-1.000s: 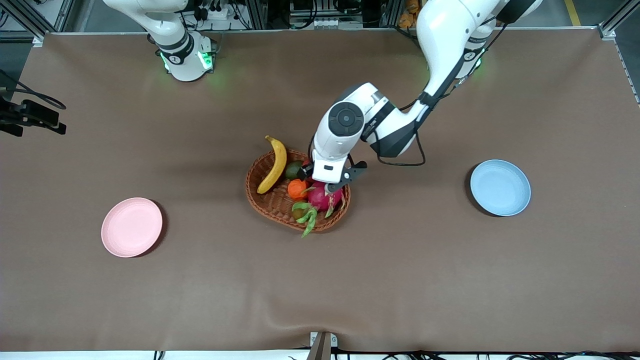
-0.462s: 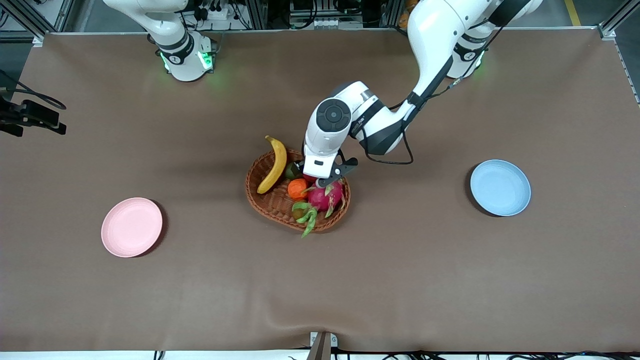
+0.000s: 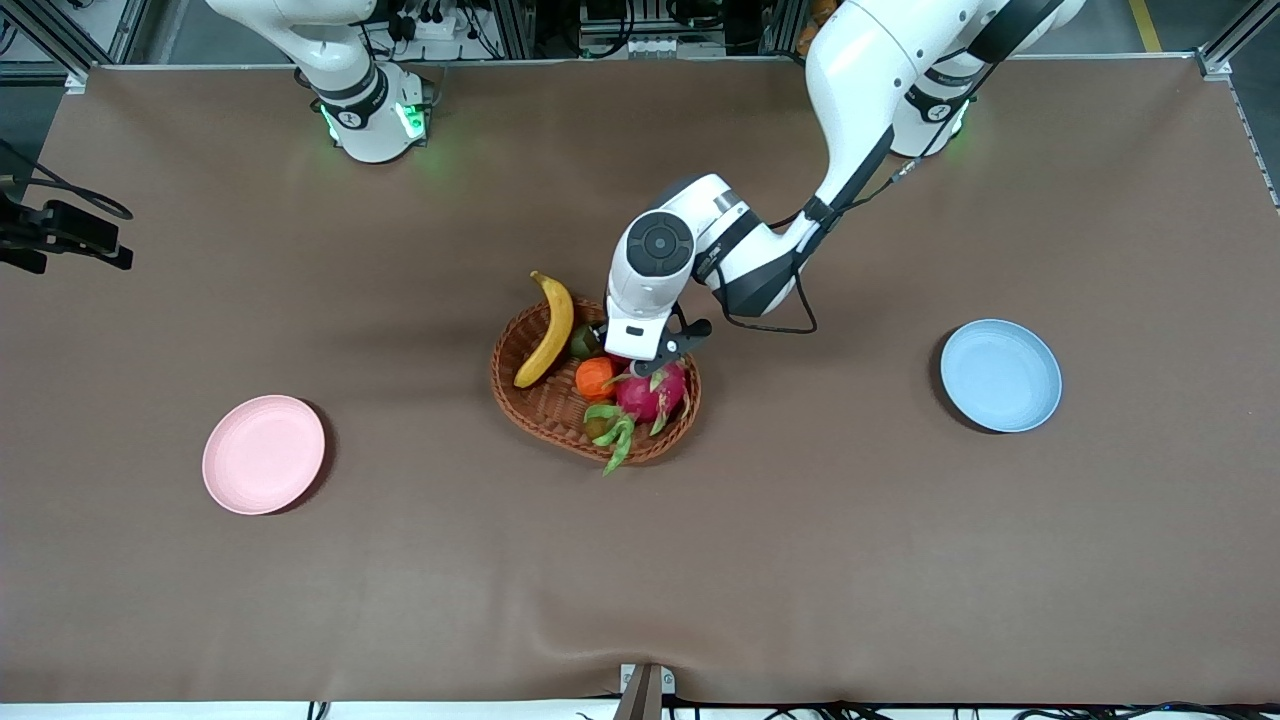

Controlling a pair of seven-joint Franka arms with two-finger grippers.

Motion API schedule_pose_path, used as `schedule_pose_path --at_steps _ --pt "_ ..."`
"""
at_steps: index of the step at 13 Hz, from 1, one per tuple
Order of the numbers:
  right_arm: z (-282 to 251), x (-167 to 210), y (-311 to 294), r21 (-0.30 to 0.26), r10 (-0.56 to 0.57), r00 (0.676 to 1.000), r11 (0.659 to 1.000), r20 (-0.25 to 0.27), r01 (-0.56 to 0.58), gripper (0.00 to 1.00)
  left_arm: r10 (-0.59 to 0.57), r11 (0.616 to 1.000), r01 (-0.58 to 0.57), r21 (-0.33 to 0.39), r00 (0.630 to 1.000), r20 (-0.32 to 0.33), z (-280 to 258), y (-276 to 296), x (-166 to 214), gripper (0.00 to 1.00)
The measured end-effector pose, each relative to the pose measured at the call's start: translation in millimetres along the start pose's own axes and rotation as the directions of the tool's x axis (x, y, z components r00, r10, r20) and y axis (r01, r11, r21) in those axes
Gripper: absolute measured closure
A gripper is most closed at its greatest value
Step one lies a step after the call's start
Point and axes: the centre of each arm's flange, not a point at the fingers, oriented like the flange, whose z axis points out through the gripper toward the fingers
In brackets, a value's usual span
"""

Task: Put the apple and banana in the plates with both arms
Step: 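Lower the left gripper onto the red apple and close it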

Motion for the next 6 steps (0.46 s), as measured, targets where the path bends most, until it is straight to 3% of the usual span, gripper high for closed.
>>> schedule_pose_path --at_steps 6 --pt "1.6 1.1 0.1 0.0 0.0 1.0 1.0 0.003 0.0 0.0 -0.012 1.0 0.012 0.004 1.0 -0.006 5.1 -1.4 9.1 0.0"
